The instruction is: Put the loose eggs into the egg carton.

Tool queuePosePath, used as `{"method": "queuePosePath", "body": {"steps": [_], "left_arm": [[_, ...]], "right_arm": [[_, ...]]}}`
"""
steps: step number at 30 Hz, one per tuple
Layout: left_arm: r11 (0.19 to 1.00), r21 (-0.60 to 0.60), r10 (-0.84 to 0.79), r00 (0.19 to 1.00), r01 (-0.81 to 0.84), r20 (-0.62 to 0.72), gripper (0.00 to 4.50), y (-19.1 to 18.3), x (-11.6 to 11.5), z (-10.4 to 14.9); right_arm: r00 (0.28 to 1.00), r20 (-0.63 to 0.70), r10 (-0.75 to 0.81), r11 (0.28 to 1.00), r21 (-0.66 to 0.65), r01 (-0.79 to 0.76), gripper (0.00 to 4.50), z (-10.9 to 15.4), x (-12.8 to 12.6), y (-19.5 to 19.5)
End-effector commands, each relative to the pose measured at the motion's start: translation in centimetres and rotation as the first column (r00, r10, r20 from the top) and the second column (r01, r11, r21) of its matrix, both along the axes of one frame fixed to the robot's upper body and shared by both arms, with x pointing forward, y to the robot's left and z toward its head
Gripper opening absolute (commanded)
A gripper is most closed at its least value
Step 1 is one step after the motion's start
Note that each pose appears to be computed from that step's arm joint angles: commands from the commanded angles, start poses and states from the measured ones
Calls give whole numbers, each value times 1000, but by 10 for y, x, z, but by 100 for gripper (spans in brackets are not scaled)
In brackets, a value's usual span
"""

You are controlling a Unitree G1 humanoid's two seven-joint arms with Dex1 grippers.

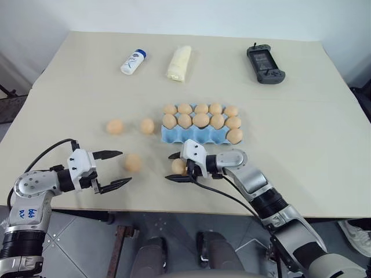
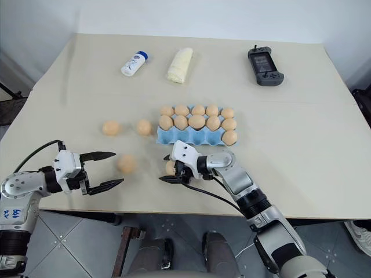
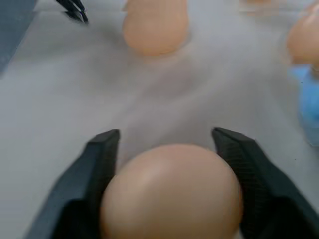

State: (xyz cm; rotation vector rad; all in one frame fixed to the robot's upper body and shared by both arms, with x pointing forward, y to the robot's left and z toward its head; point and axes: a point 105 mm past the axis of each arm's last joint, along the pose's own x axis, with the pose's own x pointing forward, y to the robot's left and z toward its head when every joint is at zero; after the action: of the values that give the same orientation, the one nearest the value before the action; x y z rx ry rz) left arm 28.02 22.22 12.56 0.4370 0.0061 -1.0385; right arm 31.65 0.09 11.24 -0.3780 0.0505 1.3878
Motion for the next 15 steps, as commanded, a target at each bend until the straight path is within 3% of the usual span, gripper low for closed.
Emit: {"method": "queuePosePath", "body": {"steps": [1,7,15], "left_arm": [[1000,-19,-20,1000,21,17,450,-9,1,9],[999,-45,-26,1000,27,13,450,-20,8,10],[996,-69,-55,998,55,11,450,-33,13,6]], "right_arm": [[997,74,-1,997,81,-5,230,27,-2,-11],[986,125,-112,980,176,89,230,60,6,-50],[945,165,-284,954,148,261,230,63,47,-95]]}}
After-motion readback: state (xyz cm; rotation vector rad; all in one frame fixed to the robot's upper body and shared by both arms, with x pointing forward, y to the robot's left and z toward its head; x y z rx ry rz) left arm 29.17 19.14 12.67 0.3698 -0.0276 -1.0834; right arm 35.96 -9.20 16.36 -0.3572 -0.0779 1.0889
